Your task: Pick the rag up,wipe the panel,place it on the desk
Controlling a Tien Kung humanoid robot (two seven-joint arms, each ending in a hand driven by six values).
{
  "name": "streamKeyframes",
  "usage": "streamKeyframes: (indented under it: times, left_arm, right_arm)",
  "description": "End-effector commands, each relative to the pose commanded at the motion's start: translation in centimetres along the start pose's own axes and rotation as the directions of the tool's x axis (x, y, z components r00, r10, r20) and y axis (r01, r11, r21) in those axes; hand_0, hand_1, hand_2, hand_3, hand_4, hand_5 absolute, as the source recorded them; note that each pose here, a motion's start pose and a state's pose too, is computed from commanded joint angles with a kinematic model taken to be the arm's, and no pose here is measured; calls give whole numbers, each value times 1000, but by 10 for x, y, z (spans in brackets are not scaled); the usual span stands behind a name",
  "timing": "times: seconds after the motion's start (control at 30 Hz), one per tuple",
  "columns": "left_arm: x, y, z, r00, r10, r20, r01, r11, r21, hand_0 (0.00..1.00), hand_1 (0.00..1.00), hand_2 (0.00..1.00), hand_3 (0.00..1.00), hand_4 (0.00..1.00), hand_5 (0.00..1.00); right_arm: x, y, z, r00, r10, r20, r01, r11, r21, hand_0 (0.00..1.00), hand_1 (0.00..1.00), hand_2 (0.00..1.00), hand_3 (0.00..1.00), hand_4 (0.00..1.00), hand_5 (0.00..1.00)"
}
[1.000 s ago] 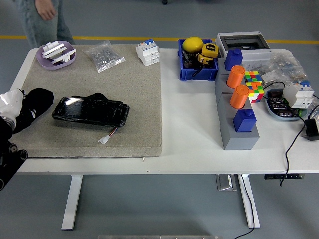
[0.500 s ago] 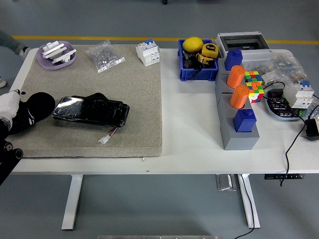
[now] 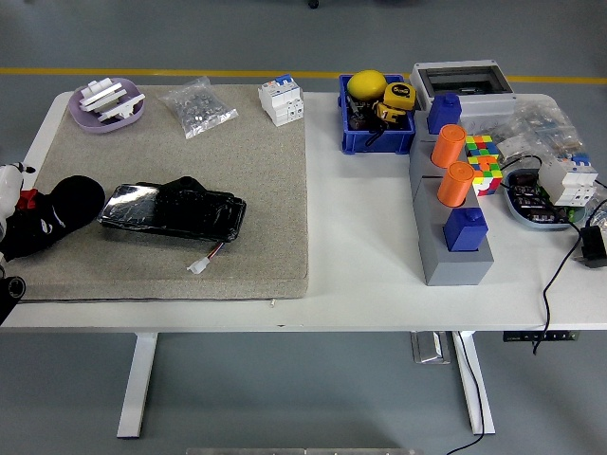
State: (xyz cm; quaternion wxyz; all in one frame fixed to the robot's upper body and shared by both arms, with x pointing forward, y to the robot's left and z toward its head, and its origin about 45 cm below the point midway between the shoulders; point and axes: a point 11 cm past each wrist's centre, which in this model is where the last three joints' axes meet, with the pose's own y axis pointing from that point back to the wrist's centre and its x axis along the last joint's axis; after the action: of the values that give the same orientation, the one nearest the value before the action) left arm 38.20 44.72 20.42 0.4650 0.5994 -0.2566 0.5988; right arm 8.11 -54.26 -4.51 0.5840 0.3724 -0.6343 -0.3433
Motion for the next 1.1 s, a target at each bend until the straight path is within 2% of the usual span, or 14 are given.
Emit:
streamKeyframes:
  times: [0.1, 0.2, 0.23, 0.33, 0.4, 0.43, 0.57, 0.7, 0.77, 0.83, 0.97, 1.1]
  left_arm:
    - [9, 2, -1, 995, 13, -98, -16, 999, -29, 849, 937, 959, 874, 998, 127]
    - [17, 5, 0, 968, 18, -249, -39, 996, -80, 849, 937, 959, 874, 998, 127]
    - [18, 6, 0, 959, 16, -283, -44, 995, -92, 825, 901, 899, 836, 998, 242]
    - [26, 13, 9, 894, 10, -448, -86, 985, -150, 825, 901, 899, 836, 998, 242]
    - [29, 17, 15, 853, 1, -522, -109, 978, -177, 825, 901, 899, 836, 998, 242]
    - [31, 20, 21, 827, -8, -562, -123, 973, -195, 818, 879, 868, 818, 998, 286]
    - [34, 30, 42, 737, -56, -673, -166, 951, -260, 818, 879, 868, 818, 998, 286]
    - [35, 39, 58, 696, -104, -710, -186, 929, -318, 816, 870, 837, 799, 986, 297]
    - [36, 42, 62, 684, -119, -720, -192, 923, -335, 816, 870, 837, 799, 986, 297]
    - [36, 44, 67, 653, -140, -745, -202, 915, -349, 814, 869, 826, 789, 979, 307]
    - [33, 45, 70, 623, -160, -765, -202, 913, -355, 814, 869, 826, 789, 979, 307]
    - [29, 43, 69, 615, -168, -770, -195, 914, -356, 814, 868, 822, 785, 978, 311]
  right_arm:
    - [1, 0, -1, 1000, 2, -3, -2, 1000, 0, 768, 590, 601, 564, 989, 506]
    - [1, 0, -1, 1000, 3, -6, -3, 1000, -2, 768, 590, 601, 564, 989, 506]
    - [1, 0, -1, 1000, 3, -7, -3, 1000, -2, 767, 589, 601, 563, 982, 498]
    - [1, 0, 0, 1000, 2, -15, -2, 1000, -7, 767, 589, 601, 563, 982, 498]
    - [0, 0, 2, 1000, 0, -18, 0, 1000, -12, 767, 589, 601, 563, 982, 498]
    - [0, 0, 4, 1000, -2, -21, 1, 1000, -16, 767, 589, 600, 563, 981, 496]
    - [1, -1, 7, 999, -1, -34, 1, 1000, -26, 767, 589, 600, 563, 981, 496]
    - [4, 0, 5, 999, 4, -51, -6, 1000, -23, 768, 589, 600, 563, 980, 494]
    - [5, 0, 4, 998, 5, -56, -6, 1000, -22, 768, 589, 600, 563, 980, 494]
    - [5, 0, 4, 998, 3, -66, -5, 1000, -22, 769, 589, 600, 563, 979, 493]
    - [3, 0, 6, 997, -2, -76, 0, 1000, -25, 769, 589, 600, 563, 979, 493]
    - [2, -1, 9, 996, -7, -86, 5, 999, -32, 769, 589, 601, 562, 978, 493]
